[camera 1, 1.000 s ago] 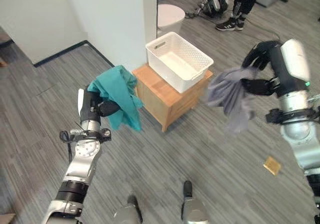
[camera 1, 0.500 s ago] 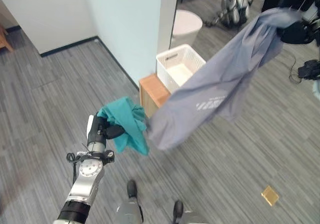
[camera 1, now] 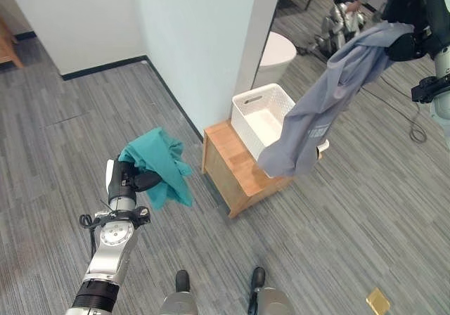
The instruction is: Pick up bed clothes into laundry basket.
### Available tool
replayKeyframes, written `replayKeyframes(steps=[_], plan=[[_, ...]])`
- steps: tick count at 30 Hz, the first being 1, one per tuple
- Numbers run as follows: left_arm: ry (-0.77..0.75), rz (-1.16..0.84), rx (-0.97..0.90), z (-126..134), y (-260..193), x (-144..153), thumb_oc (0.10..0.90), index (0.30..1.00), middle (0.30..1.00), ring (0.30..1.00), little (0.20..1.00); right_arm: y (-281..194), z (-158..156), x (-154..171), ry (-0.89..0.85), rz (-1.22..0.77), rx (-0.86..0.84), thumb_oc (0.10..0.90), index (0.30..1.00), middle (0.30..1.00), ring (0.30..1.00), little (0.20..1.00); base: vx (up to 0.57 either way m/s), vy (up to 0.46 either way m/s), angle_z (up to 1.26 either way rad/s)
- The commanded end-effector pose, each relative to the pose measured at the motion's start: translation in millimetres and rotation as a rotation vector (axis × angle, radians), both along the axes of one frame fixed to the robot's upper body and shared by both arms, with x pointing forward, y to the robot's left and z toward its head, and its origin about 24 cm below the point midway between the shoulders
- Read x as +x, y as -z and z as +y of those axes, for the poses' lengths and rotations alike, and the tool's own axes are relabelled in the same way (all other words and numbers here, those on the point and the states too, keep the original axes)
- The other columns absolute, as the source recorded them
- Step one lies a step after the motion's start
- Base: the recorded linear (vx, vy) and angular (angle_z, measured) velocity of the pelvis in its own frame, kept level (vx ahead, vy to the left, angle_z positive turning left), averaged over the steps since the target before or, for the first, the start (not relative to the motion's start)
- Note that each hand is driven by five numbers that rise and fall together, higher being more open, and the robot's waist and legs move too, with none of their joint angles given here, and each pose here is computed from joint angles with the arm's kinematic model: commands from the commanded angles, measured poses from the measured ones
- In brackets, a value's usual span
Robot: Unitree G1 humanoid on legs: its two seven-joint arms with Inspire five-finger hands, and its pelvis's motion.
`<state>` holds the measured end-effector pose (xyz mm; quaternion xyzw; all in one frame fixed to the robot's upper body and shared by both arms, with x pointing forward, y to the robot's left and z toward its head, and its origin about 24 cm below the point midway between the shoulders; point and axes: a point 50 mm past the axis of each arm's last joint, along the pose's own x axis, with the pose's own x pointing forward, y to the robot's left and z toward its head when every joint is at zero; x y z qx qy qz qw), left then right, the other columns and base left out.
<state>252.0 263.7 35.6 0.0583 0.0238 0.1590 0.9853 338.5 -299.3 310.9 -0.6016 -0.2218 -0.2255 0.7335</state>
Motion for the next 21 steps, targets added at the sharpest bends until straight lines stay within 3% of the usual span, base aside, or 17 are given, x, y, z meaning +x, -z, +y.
replayKeyframes(steps=[1,9,21], plan=[[0.110,-0.184,0.036,-13,-30,-2,0.400,0.300,0.300,0.300,0.300,-70,-13,-24,0.071,-0.278,0.017,0.400,0.300,0.300,0.300,0.300,0.17,-0.121,0.04],[0.105,-0.074,-0.013,-14,-2,-15,0.400,0.300,0.300,0.300,0.300,-80,-9,-28,0.039,-0.329,0.053,0.400,0.300,0.300,0.300,0.300,0.14,-0.089,-0.02],[0.026,0.089,-0.073,-3,36,-41,0.400,0.300,0.300,0.300,0.300,-149,20,-57,-0.045,-0.527,-0.037,0.400,0.300,0.300,0.300,0.300,0.07,-0.140,0.10]])
